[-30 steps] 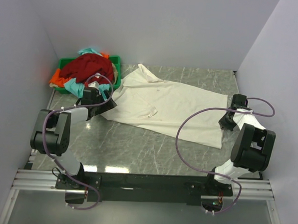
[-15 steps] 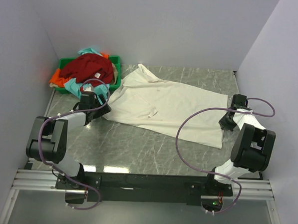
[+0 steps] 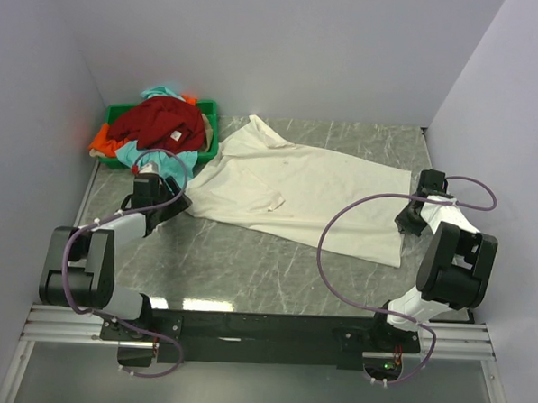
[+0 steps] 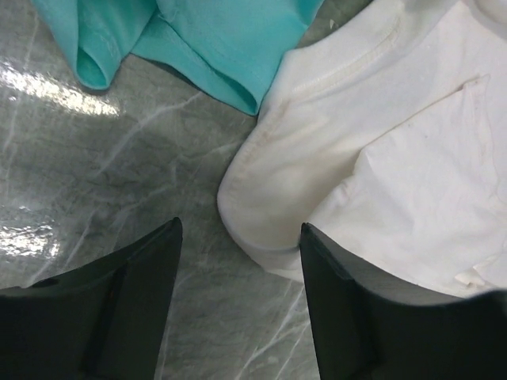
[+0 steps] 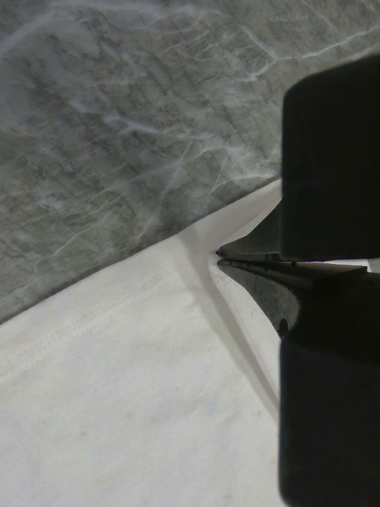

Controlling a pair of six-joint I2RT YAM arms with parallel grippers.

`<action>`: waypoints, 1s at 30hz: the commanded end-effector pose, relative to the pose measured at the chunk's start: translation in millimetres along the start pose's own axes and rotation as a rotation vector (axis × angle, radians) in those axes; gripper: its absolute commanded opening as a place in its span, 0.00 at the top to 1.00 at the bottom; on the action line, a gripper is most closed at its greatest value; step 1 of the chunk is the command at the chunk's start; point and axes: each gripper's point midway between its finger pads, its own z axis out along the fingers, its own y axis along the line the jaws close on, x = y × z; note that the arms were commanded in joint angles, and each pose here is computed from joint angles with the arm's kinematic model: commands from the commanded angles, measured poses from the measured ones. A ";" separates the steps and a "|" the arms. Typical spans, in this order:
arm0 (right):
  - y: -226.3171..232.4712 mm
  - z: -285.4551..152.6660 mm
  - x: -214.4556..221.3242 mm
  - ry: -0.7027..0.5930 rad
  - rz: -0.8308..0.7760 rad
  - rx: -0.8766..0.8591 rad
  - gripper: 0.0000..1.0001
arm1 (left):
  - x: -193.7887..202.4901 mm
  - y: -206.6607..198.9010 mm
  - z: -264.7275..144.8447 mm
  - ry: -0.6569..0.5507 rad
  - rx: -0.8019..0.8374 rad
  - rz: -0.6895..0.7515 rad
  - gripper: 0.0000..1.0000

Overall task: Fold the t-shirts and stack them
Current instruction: Fold the tshirt

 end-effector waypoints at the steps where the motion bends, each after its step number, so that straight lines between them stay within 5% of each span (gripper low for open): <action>1: -5.0 4.1 -1.5 -0.003 0.006 0.017 1.00 | -3.9 -11.9 -5.8 -0.015 0.071 -0.007 0.35; 20: -4.9 5.1 0.0 0.003 0.005 0.017 1.00 | 1.3 -14.0 17.0 0.051 0.099 -0.019 0.51; 23: -5.5 5.5 0.0 0.003 0.005 0.021 1.00 | -1.0 -12.1 19.4 0.044 0.086 -0.020 0.57; 30: -10.0 1.2 -2.6 -0.020 0.015 0.037 1.00 | -0.3 -4.9 25.9 0.046 0.049 -0.020 0.91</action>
